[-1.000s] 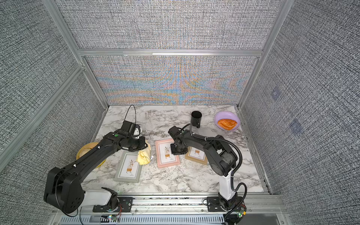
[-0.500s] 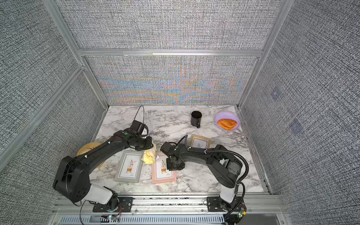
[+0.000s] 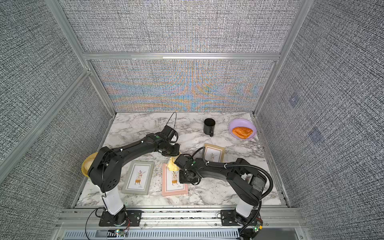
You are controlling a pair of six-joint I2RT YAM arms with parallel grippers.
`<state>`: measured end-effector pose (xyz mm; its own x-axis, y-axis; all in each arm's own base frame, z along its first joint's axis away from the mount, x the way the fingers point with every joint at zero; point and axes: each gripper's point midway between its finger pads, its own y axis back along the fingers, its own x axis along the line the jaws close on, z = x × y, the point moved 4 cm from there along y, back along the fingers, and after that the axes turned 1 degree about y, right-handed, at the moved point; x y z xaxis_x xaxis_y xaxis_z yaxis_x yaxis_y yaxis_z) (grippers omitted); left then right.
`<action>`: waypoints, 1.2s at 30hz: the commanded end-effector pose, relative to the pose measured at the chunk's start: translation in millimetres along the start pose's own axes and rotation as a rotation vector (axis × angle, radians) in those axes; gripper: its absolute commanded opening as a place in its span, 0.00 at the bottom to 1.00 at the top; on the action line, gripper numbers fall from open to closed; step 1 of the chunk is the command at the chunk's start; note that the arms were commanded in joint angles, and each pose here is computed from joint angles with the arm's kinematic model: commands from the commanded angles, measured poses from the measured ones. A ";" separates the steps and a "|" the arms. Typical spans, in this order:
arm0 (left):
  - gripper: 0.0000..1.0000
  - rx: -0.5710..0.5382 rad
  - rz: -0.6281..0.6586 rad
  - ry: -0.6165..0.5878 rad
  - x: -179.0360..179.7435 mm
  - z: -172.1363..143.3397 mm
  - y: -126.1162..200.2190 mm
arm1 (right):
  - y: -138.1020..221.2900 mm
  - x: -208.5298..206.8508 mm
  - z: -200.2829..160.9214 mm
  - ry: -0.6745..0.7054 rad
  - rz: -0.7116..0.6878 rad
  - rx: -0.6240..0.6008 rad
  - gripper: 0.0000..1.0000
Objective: Wipe the picture frame with a cloth
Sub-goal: Move the picture frame to the center of the board, then wipe the dirt from the picture frame.
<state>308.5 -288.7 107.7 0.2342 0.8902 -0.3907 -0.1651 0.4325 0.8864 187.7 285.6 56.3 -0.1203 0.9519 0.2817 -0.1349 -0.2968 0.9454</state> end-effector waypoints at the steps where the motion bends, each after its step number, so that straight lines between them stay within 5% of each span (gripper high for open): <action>1: 0.00 0.011 0.034 -0.039 -4.3 0.5 -11.9 | -10.9 -1.2 0.1 0.019 0.012 -0.020 0.44; 9: 0.00 0.030 0.111 -0.064 -5.3 1.1 -41.0 | -19.9 -7.2 -3.7 0.028 -0.009 -0.013 0.37; 36: 0.00 -0.006 0.286 -0.078 37.4 1.9 -27.3 | -5.1 -53.3 -25.4 -0.015 -0.261 0.039 0.26</action>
<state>326.2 -273.8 72.2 0.2367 0.9613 -0.1411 -0.2450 0.1996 0.9488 197.5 291.6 54.5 -0.1250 0.9454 0.3009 -0.2337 -0.3228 0.9172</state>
